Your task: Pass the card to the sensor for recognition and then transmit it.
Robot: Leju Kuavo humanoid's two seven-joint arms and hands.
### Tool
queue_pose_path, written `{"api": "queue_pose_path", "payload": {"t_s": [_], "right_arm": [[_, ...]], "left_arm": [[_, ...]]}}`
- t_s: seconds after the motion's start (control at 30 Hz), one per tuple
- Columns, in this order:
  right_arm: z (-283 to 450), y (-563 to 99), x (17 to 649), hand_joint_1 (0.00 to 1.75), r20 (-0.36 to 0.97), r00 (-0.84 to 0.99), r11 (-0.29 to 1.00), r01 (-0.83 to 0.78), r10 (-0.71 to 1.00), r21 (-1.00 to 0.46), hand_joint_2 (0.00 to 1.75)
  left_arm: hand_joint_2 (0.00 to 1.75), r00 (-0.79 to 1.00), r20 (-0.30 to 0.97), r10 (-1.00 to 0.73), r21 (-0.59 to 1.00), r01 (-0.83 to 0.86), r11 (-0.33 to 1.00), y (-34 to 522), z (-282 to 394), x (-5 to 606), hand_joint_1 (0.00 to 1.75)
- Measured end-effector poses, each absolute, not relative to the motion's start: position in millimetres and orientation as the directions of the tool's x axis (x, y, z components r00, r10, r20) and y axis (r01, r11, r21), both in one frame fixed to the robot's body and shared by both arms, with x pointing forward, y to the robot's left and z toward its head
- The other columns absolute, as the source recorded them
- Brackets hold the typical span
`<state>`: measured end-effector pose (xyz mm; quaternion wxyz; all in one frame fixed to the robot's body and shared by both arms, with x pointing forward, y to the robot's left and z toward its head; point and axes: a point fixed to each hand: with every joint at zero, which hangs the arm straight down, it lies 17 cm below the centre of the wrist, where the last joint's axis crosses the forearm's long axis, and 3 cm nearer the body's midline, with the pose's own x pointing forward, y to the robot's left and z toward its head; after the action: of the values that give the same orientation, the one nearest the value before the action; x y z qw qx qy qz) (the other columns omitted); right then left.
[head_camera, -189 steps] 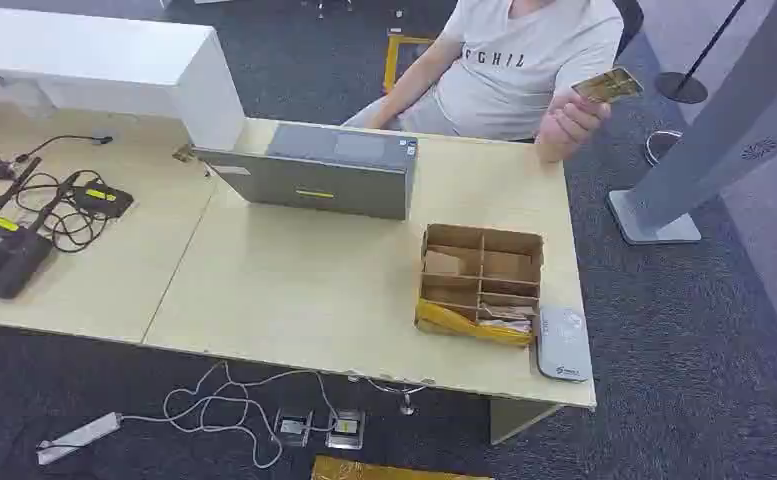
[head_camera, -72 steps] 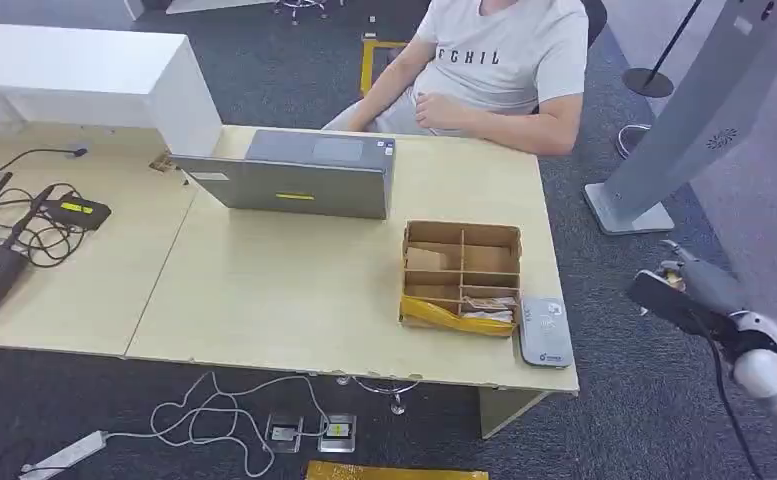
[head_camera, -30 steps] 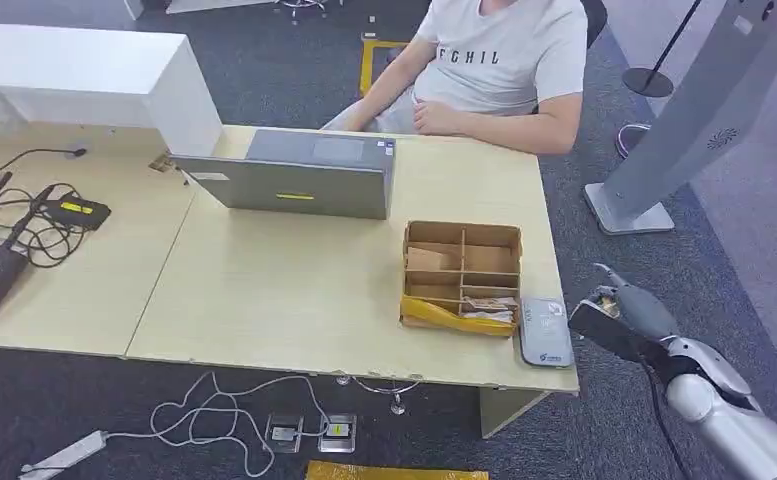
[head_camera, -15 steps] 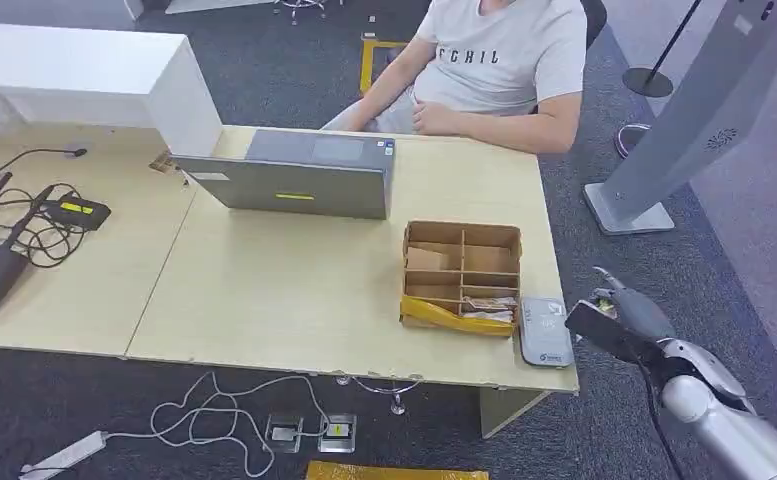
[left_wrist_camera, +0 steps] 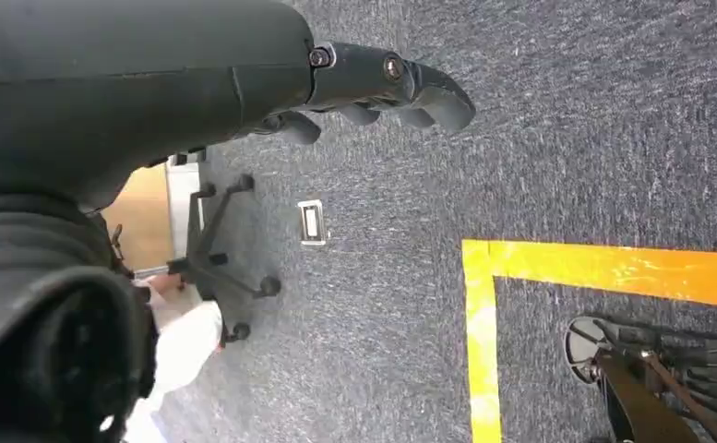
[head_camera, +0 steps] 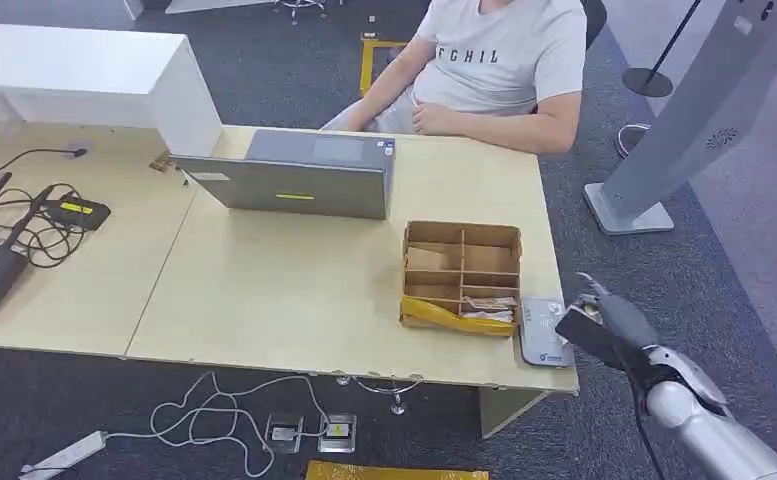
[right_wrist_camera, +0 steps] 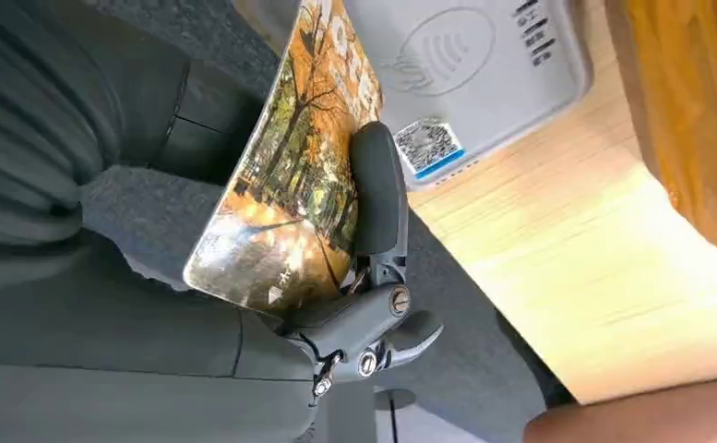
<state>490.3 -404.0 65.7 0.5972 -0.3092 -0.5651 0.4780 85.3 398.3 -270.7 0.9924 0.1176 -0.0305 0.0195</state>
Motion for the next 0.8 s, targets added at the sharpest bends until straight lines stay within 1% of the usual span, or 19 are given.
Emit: {"api": "queue_pose_path", "payload": {"t_s": [0.47, 0.8], "right_arm": [[62, -391, 501, 1.75, 0.390, -0.121, 0.356, -0.233, 0.913, -0.905, 1.75], [85, -402, 524, 1.75, 0.382, -0.120, 0.359, -0.179, 0.916, -0.916, 1.75]], "left_arm": [[0.00, 0.997, 0.052, 0.062, 0.245, -0.073, 0.967, 399, -271, 83, 0.00], [0.00, 0.997, 0.052, 0.065, 0.245, -0.076, 0.966, 398, -271, 83, 0.00]]}}
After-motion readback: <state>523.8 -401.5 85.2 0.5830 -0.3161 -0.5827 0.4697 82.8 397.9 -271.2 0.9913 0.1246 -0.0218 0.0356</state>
